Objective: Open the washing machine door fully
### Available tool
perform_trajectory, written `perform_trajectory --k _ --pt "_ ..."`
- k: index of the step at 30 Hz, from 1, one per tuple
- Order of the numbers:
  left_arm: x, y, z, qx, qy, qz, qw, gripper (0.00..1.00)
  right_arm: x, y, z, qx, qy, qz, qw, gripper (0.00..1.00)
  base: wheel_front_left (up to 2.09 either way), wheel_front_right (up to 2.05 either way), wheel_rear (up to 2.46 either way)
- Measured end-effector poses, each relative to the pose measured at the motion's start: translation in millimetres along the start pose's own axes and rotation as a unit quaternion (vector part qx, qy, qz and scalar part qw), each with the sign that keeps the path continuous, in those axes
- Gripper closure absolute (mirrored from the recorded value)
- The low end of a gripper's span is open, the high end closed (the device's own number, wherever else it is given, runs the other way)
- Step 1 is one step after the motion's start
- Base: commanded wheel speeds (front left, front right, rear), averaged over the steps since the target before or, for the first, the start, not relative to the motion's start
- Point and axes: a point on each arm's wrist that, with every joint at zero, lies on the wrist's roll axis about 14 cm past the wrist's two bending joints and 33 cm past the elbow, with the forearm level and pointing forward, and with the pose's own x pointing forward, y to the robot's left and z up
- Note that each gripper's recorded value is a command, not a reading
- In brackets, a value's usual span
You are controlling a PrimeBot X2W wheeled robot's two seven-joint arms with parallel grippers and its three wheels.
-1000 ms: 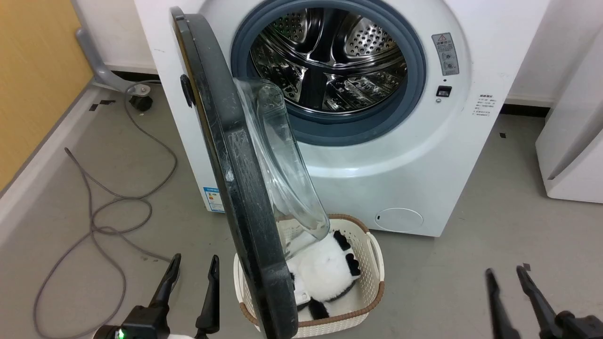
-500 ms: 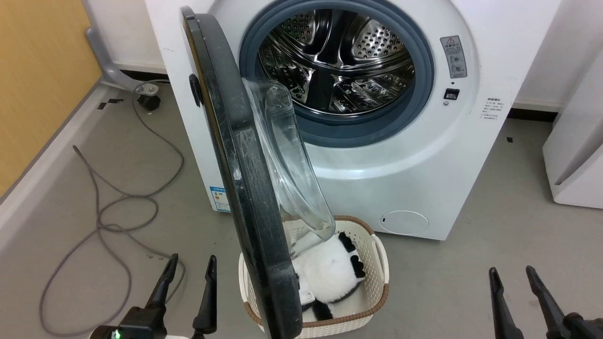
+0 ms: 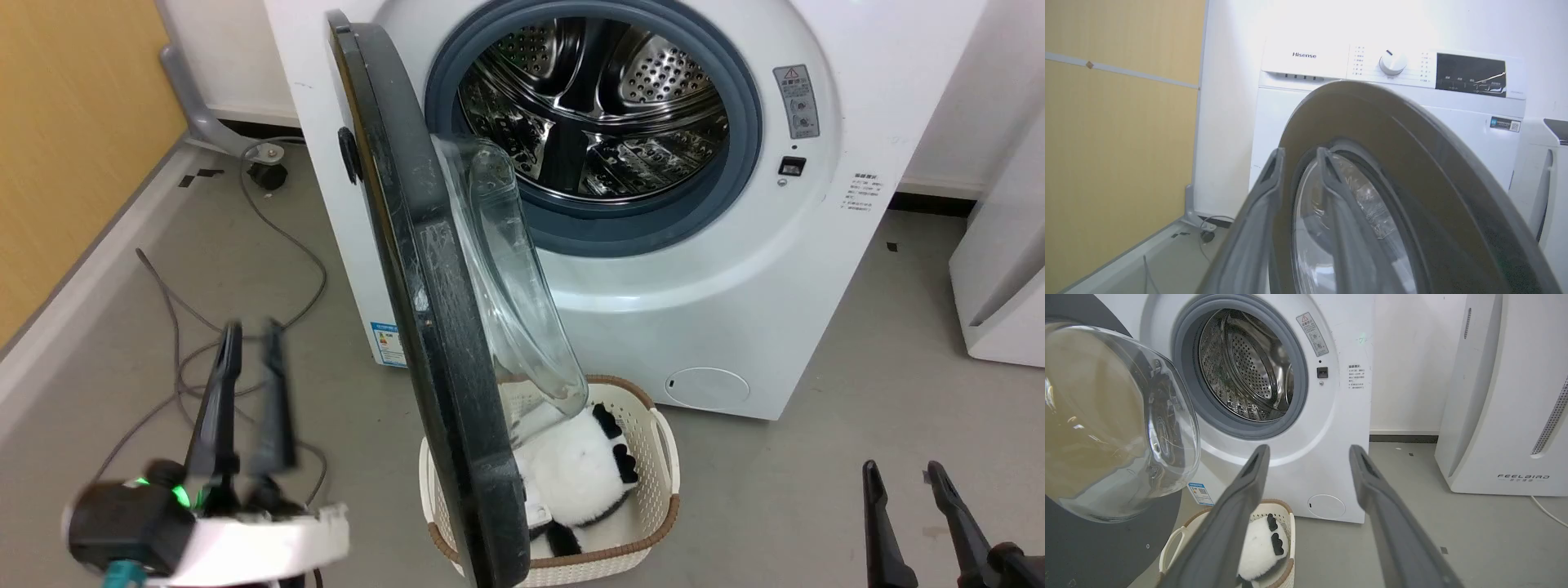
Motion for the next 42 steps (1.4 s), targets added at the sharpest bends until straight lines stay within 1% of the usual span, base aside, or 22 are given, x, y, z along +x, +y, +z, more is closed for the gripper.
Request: perform_trajectory --k 4,9,13,16,18,21,24,27,30,34,42 --pt "18.0 -7.2 44.6 -0.006 -0.077 -0.007 0.997 1.00 0.3 1.2 -0.7 0.003 0.001 0.001 1.000 0.00 0.00 0.00 0.00" --pt "29.1 -32.6 81.0 -0.011 -0.139 -0.044 0.989 1.00 0.9 0.8 -1.7 0.009 0.002 0.000 1.000 0.00 0.00 0.00 0.00" --pt "27.9 -60.7 91.9 -0.018 -0.157 -0.085 0.984 1.00 0.2 1.0 -2.5 0.014 0.003 -0.001 1.000 0.00 0.00 0.00 0.00" --pt "23.2 -84.1 93.4 -0.028 -0.151 -0.121 0.981 1.00 0.1 0.2 -2.4 0.018 0.002 -0.003 1.000 0.00 0.00 0.00 0.00" --pt "19.5 -97.0 89.7 -0.039 -0.136 -0.140 0.980 1.00 0.7 -0.3 -3.0 0.022 0.003 -0.004 1.000 0.00 0.00 0.00 0.00" --pt "10.3 -115.6 74.4 -0.058 -0.089 -0.166 0.980 1.00 2.2 2.0 -5.6 0.024 0.007 -0.001 1.000 0.00 0.00 0.00 0.00" --pt "1.4 -132.4 57.5 -0.067 -0.042 -0.193 0.978 1.00 3.6 4.6 -8.9 0.027 0.011 0.003 1.000 0.00 0.00 0.00 0.00" --pt "-9.8 -143.0 33.4 -0.075 0.018 -0.209 0.975 1.00 5.2 6.4 -9.7 0.027 0.012 0.006 1.000 0.00 0.00 0.00 0.00" --pt "-24.6 -152.2 4.3 -0.079 0.086 -0.224 0.968 1.00 7.0 8.3 -9.9 0.028 0.012 0.009 0.999 0.00 0.00 0.00 0.00" --pt "-40.4 -154.2 -23.4 -0.088 0.148 -0.222 0.960 1.00 8.5 10.6 -11.1 0.028 0.014 0.013 0.999 0.00 0.00 0.00 0.00" --pt "-56.3 -138.7 -59.0 -0.073 0.214 -0.196 0.954 1.00 10.8 18.2 -11.8 0.029 0.015 0.025 0.999 0.00 0.00 0.00 0.00"
